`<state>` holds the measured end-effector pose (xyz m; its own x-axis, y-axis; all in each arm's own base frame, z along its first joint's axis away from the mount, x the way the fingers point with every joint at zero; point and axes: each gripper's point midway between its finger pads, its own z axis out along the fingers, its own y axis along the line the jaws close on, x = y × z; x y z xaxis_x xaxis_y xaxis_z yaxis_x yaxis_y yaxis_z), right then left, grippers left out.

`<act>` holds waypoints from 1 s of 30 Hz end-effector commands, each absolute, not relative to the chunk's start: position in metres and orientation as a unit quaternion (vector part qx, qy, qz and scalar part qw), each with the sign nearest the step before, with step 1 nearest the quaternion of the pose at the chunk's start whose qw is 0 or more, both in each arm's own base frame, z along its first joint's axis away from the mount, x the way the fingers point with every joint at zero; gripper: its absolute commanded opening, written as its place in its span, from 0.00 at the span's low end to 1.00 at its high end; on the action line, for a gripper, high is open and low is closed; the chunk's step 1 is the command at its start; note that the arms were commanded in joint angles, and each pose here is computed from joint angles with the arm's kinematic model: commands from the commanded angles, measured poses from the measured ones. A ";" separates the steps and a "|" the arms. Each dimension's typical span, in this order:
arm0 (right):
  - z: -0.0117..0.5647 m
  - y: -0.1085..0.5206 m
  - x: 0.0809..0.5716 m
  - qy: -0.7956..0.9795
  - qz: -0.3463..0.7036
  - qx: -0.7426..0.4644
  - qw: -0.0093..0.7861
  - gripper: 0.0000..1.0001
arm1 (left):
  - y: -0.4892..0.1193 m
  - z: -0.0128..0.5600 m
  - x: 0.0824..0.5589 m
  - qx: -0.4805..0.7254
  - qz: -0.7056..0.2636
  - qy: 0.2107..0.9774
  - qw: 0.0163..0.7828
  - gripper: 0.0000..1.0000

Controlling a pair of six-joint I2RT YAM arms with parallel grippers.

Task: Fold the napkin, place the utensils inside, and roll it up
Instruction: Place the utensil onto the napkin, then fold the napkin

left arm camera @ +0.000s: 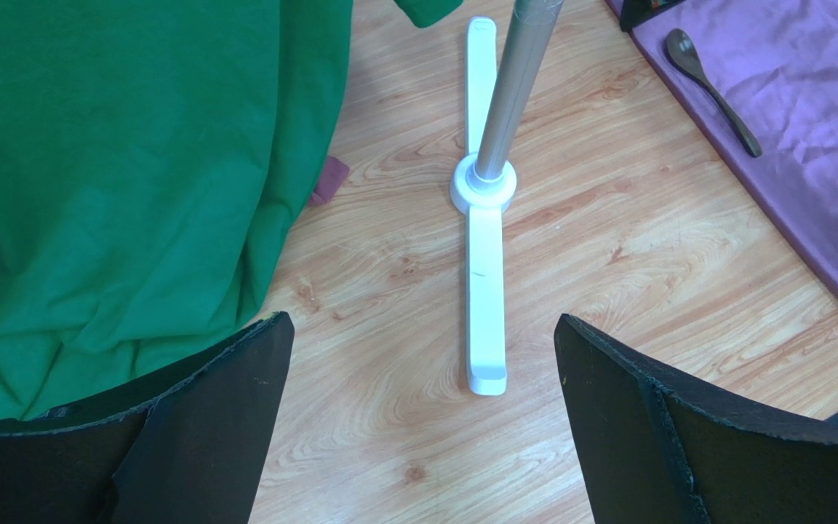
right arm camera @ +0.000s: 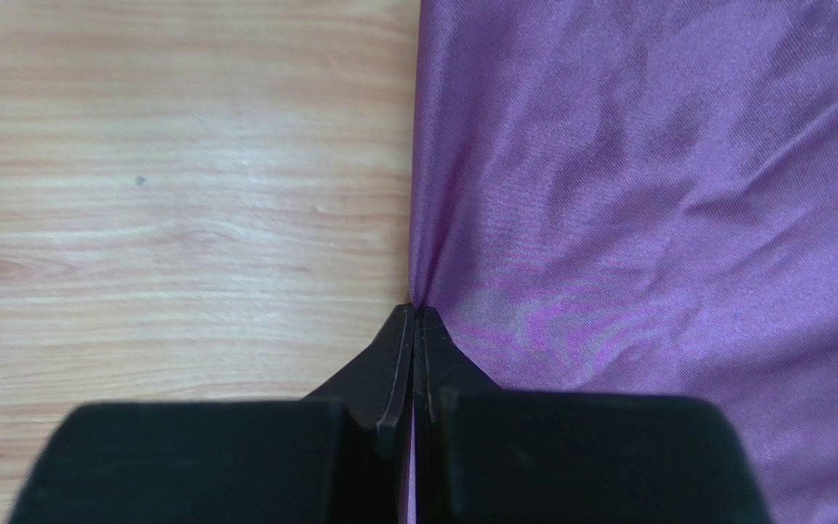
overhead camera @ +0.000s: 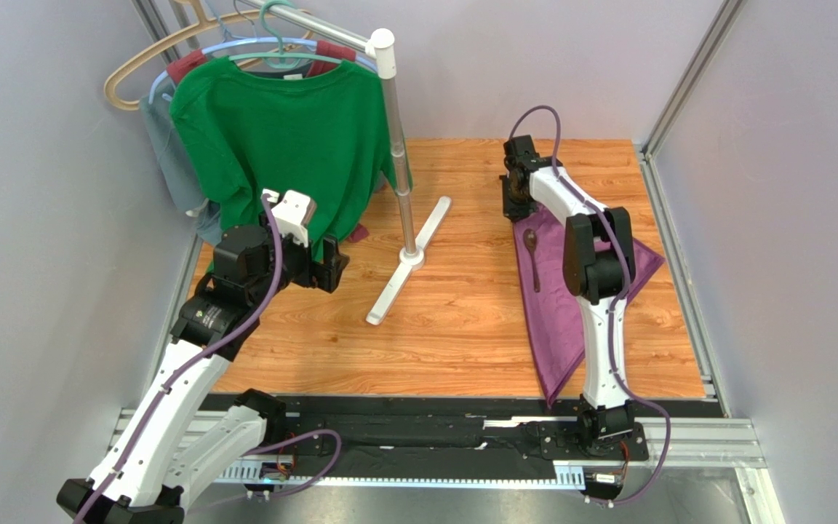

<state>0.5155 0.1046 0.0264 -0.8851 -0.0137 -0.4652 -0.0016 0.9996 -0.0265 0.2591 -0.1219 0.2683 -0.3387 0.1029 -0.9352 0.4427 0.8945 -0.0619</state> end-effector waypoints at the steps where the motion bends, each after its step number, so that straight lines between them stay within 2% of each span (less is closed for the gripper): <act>1: 0.021 0.133 0.529 0.969 0.036 -0.006 0.246 0.00 | -0.120 0.275 0.259 0.169 -0.154 0.796 0.561 0.99; 10: 0.031 0.175 0.552 0.957 0.092 0.005 0.273 0.00 | -0.119 0.274 0.259 0.169 -0.150 0.797 0.560 0.99; 13: 0.033 0.186 0.554 0.955 0.114 0.006 0.273 0.12 | -0.119 0.274 0.260 0.168 -0.150 0.797 0.561 0.99; 14: 0.037 0.190 0.553 0.954 0.123 0.002 0.275 0.23 | -0.119 0.274 0.260 0.168 -0.149 0.797 0.560 0.99; 17: 0.068 0.196 0.548 0.946 0.145 -0.013 0.290 0.39 | -0.118 0.272 0.260 0.167 -0.146 0.799 0.558 0.99; 19: 0.108 0.190 0.544 0.936 0.143 -0.029 0.322 0.48 | -0.118 0.272 0.261 0.167 -0.146 0.800 0.558 0.99; 20: 0.118 0.179 0.544 0.934 0.129 -0.025 0.332 0.51 | -0.118 0.272 0.261 0.167 -0.146 0.800 0.557 0.99; 25: 0.153 0.101 0.528 0.930 0.092 0.009 0.356 0.52 | -0.118 0.271 0.261 0.167 -0.144 0.801 0.557 0.99; 30: 0.132 -0.022 0.517 0.933 0.051 0.126 0.334 0.45 | -0.115 0.271 0.261 0.165 -0.138 0.801 0.559 0.99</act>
